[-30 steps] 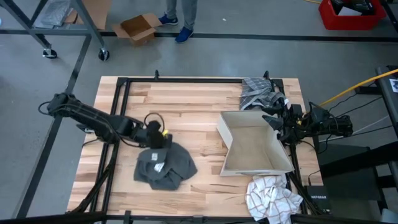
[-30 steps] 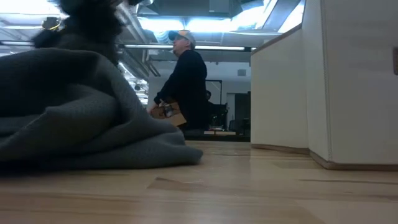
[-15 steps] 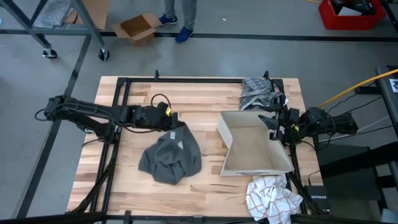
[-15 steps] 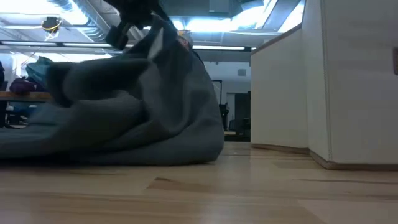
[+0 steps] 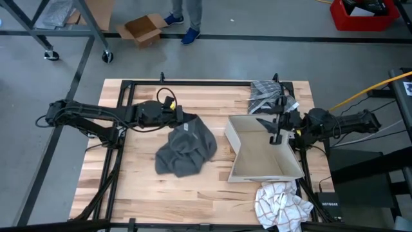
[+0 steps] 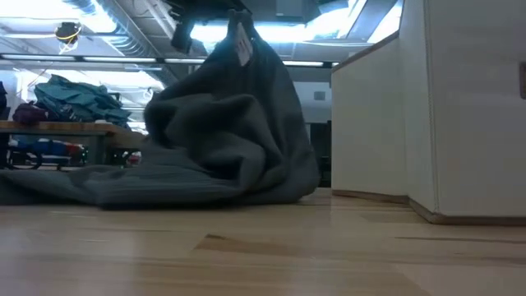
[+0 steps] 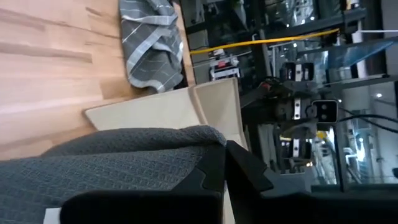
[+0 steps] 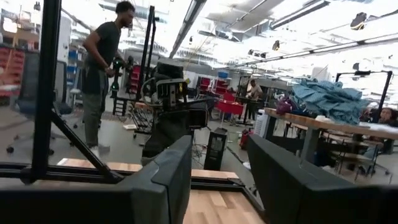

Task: Fold towel
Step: Fold the gray towel

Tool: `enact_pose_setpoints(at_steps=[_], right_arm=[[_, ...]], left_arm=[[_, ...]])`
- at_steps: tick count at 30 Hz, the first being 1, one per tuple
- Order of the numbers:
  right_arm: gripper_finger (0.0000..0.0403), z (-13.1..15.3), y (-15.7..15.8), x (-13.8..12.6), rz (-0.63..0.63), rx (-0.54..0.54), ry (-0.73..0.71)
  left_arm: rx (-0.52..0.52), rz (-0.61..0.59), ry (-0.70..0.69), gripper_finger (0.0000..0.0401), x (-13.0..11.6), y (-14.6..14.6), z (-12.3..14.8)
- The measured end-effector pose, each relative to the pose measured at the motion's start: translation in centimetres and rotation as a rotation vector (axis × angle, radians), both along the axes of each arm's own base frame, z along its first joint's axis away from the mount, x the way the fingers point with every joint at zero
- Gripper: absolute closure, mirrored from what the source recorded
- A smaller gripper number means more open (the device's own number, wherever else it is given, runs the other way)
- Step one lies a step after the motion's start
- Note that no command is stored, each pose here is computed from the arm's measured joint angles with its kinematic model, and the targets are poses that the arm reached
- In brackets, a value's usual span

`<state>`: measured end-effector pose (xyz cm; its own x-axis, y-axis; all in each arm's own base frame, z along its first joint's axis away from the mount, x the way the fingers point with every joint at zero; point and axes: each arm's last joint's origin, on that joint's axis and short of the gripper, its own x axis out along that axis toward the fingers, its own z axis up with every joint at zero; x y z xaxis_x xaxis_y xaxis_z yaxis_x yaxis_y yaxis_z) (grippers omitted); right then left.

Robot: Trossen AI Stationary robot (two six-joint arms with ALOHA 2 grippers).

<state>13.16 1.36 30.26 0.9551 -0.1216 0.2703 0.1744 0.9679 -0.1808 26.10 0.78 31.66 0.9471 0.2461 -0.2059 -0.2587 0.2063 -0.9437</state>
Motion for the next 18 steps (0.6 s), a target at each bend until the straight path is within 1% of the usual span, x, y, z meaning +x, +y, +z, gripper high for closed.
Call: enact_pose_setpoints(at_steps=[4,7,12,15,18], right_arm=[[0.0242,1.6,0.3,1.8,-0.014,-0.061,0.082],[0.0242,2.7,0.4,3.3,-0.055,-0.073,0.172],[0.0242,4.1,0.8,6.0,-0.061,-0.101,0.318],[0.0242,4.6,1.2,8.0,-0.059,-0.112,0.373],[0.0242,5.4,1.5,9.9,-0.058,-0.117,0.398]], left_arm=[[0.003,0.005,-0.017,0.0401,0.0,0.2,0.2],[0.016,0.002,-0.042,0.0401,0.1,0.2,0.4],[0.052,-0.004,-0.076,0.0401,0.2,0.1,0.8],[0.079,-0.008,-0.082,0.0401,0.2,0.1,0.9],[0.105,-0.028,-0.098,0.0401,0.2,0.1,1.2]])
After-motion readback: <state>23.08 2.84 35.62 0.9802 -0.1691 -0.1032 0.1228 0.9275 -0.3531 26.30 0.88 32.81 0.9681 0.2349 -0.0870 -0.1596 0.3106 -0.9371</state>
